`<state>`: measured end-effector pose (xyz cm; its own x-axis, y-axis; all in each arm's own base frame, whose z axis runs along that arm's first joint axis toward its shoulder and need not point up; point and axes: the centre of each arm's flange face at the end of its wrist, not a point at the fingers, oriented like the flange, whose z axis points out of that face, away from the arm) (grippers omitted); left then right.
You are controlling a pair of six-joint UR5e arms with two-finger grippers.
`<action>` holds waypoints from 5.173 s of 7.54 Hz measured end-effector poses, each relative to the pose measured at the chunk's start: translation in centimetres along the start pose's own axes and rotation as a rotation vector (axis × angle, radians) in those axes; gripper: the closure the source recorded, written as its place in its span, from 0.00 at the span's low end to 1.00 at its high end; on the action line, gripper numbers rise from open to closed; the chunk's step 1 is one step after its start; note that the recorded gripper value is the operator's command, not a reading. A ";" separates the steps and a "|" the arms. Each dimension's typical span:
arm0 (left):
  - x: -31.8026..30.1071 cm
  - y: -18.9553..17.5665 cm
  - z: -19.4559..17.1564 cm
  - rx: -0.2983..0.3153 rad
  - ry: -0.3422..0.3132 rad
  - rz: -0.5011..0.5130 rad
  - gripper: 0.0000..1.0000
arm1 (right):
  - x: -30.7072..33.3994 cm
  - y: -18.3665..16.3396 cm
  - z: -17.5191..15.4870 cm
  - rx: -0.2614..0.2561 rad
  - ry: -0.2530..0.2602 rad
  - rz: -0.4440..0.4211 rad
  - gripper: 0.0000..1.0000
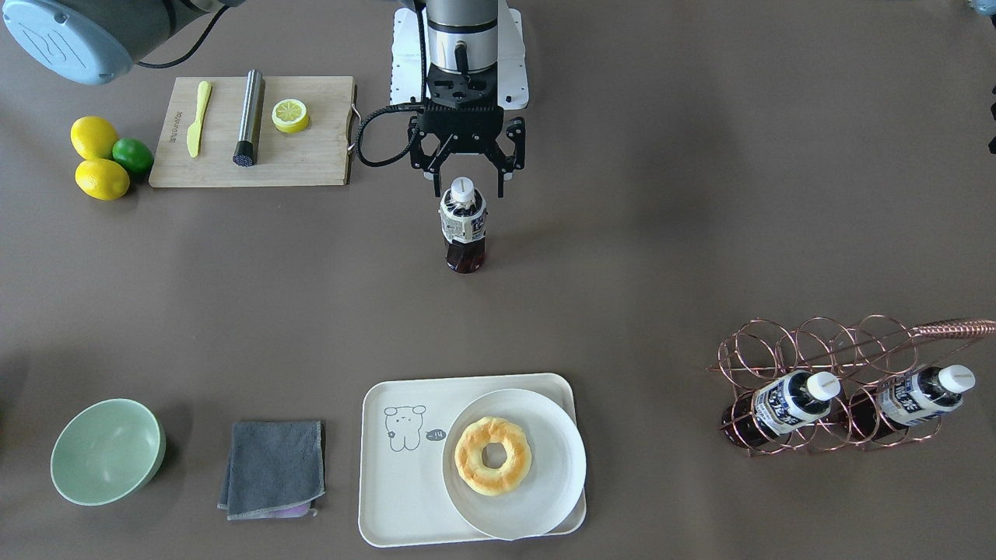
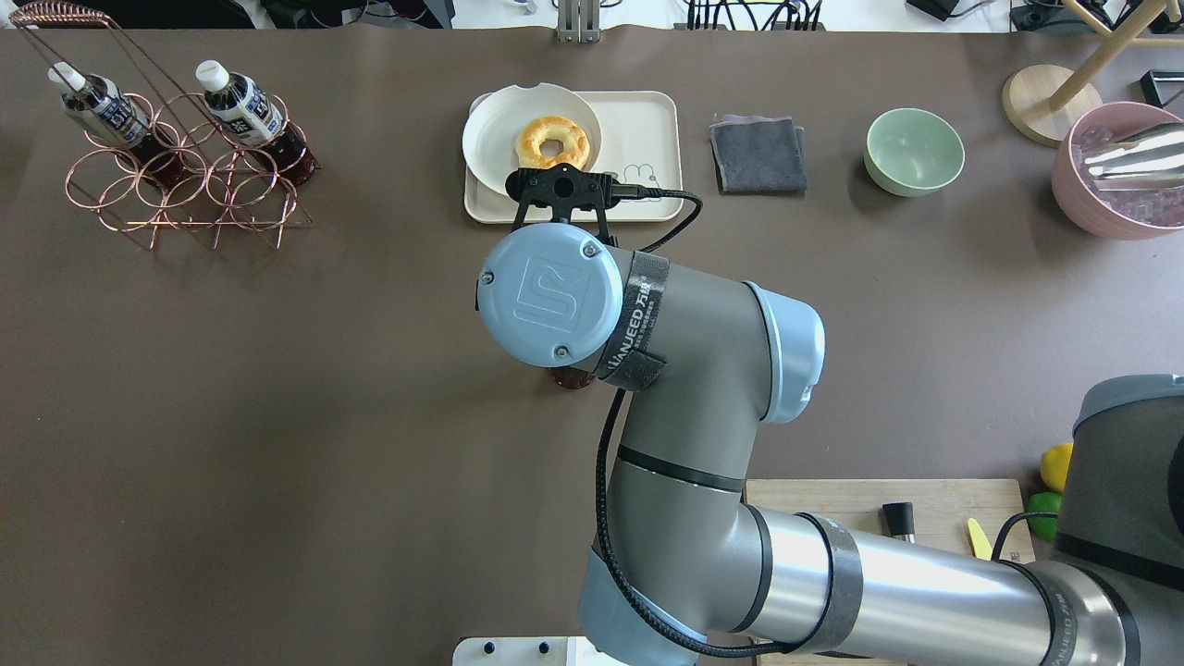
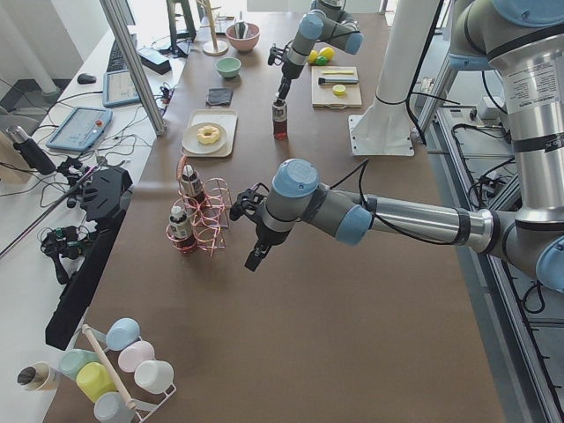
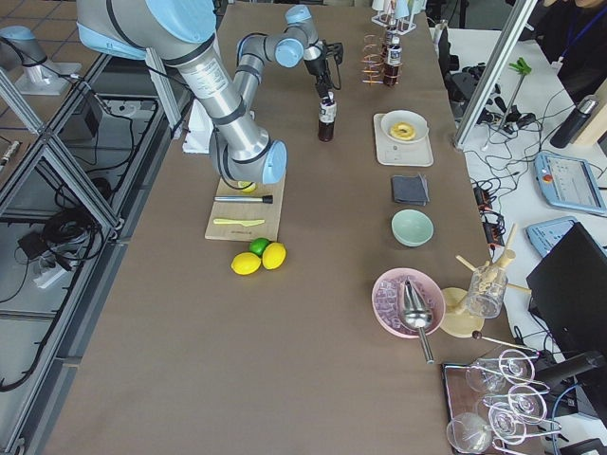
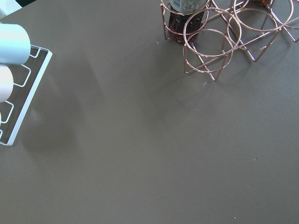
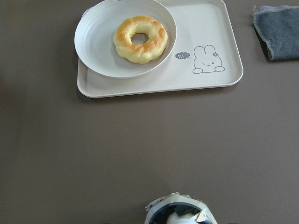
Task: Place tea on tray
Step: 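Lower the right gripper onto the standing tea bottle and grasp it, then lift the bottle with the right gripper and place it on the tray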
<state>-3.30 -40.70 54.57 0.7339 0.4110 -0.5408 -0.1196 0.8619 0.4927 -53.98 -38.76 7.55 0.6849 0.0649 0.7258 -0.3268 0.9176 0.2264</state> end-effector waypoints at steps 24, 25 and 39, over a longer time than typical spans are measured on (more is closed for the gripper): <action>-3.5 2.6 -0.7 -0.030 0.002 -0.145 0.01 | 8.4 -25.4 4.7 0.017 0.066 0.012 1.00; -3.6 2.7 -0.8 -0.027 0.000 -0.147 0.01 | 8.7 -26.4 6.2 0.018 0.066 0.017 1.00; -3.7 2.8 -0.7 -0.028 -0.001 -0.148 0.01 | 8.2 -27.9 8.3 0.034 0.017 0.019 0.00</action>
<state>-6.81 -39.62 57.48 0.7453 0.2789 -0.6056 -0.0286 0.9208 0.3889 -44.66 -67.05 12.59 0.6891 0.0896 0.7191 -0.3621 0.9021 0.2347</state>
